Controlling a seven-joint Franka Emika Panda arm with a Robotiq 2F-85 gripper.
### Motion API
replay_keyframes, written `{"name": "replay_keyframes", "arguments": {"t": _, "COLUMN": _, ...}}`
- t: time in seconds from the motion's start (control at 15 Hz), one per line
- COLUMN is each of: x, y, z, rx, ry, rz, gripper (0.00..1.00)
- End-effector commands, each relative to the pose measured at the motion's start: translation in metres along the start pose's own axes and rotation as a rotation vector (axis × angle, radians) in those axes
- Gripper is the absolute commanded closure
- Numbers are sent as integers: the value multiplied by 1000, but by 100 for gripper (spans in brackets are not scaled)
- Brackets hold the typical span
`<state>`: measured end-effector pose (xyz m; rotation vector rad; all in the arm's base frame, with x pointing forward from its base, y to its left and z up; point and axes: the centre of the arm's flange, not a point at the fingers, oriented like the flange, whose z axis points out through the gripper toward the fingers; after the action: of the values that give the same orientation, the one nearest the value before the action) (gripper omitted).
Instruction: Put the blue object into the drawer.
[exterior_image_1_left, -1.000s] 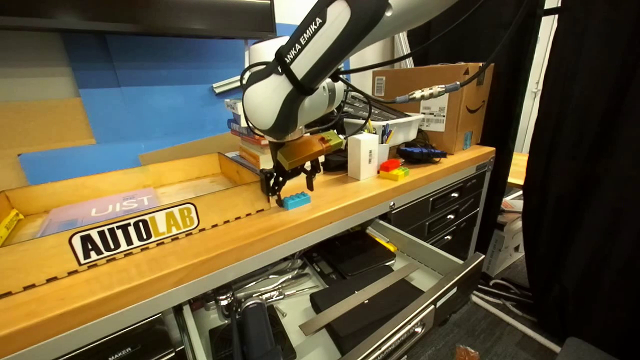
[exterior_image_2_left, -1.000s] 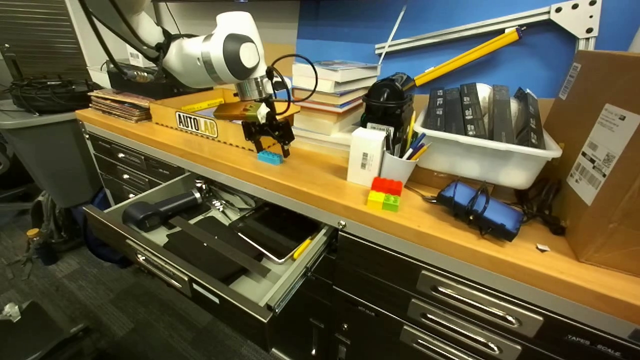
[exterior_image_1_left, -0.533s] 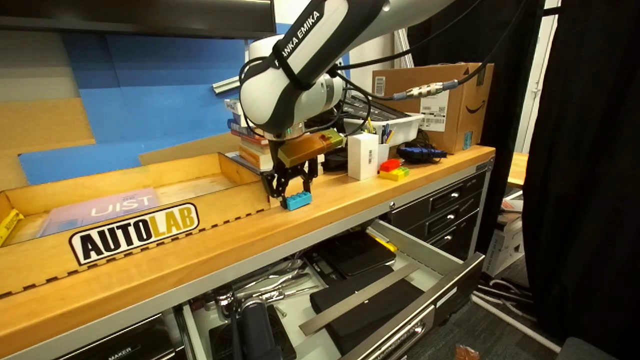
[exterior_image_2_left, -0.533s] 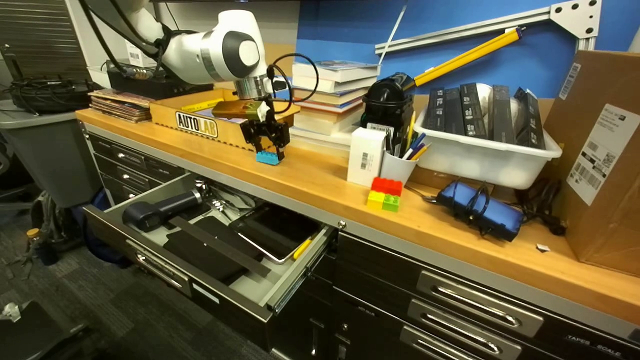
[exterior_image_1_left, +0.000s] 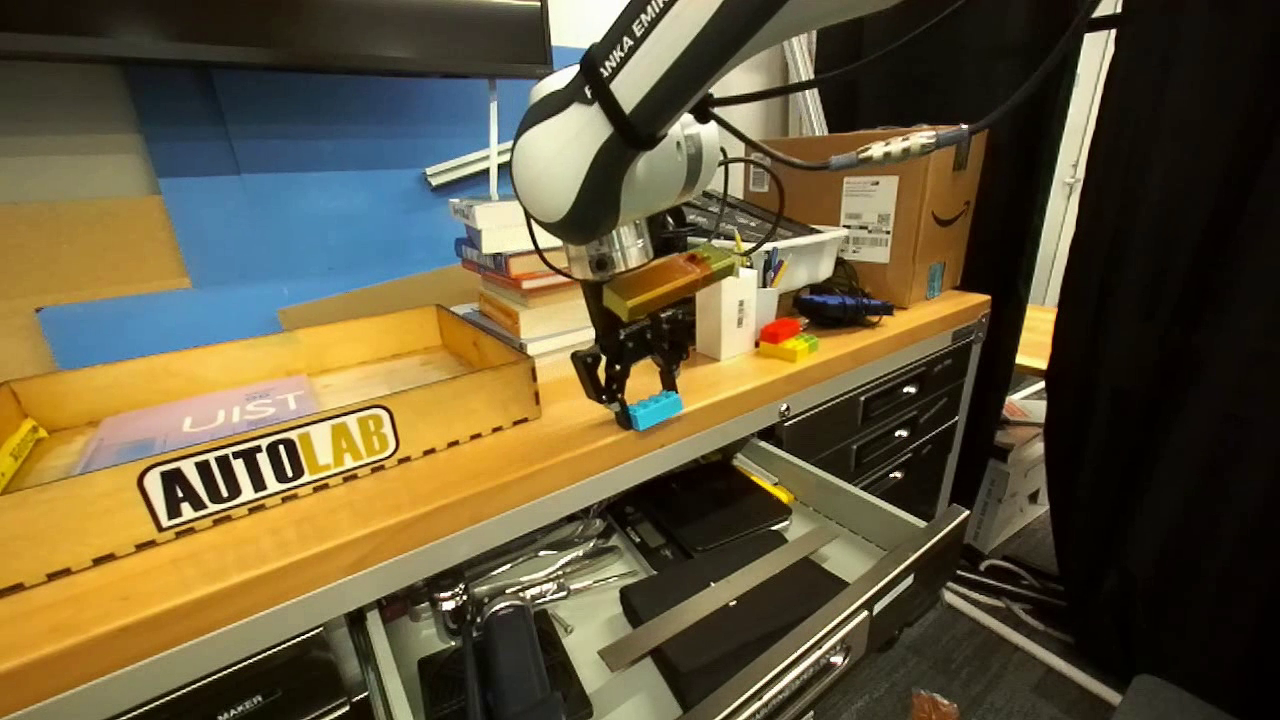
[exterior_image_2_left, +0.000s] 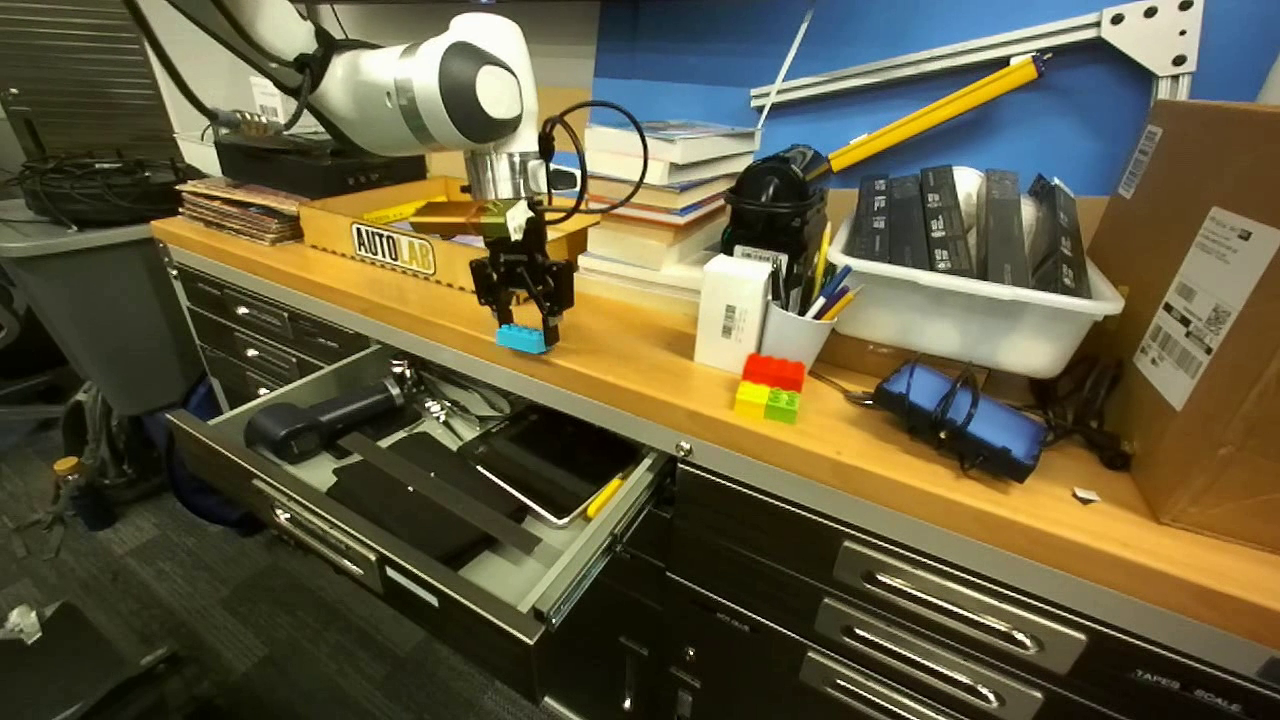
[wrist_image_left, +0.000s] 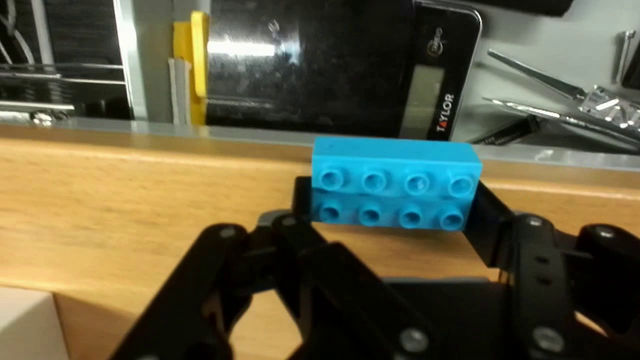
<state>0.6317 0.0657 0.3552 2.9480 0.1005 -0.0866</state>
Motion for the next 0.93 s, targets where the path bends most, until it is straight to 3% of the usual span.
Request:
{"name": "replay_keyframes", "arguments": {"t": 0.0, "x": -53, "y": 24, "z": 13, "rx": 19, "ry": -54, "rz": 9, "gripper": 53}}
{"name": "replay_keyframes", "arguments": {"t": 0.2, "x": -76, "y": 22, "z": 50, "rx": -16, "ry": -9, "rz": 16, "gripper": 53}}
{"name": "replay_keyframes", "arguments": {"t": 0.4, "x": -86, "y": 8, "z": 88, "rx": 13, "ry": 9, "rz": 0, "gripper": 53}}
{"name": "replay_keyframes", "arguments": {"t": 0.67, "x": -98, "y": -4, "z": 107, "rx": 37, "ry": 29, "rz": -17, "gripper": 50}}
{"name": "replay_keyframes", "arguments": {"t": 0.73, "x": -100, "y": -4, "z": 109, "rx": 37, "ry": 34, "rz": -14, "gripper": 7}}
{"name": "replay_keyframes", "arguments": {"t": 0.87, "x": -106, "y": 0, "z": 104, "rx": 41, "ry": 36, "rz": -12, "gripper": 1}}
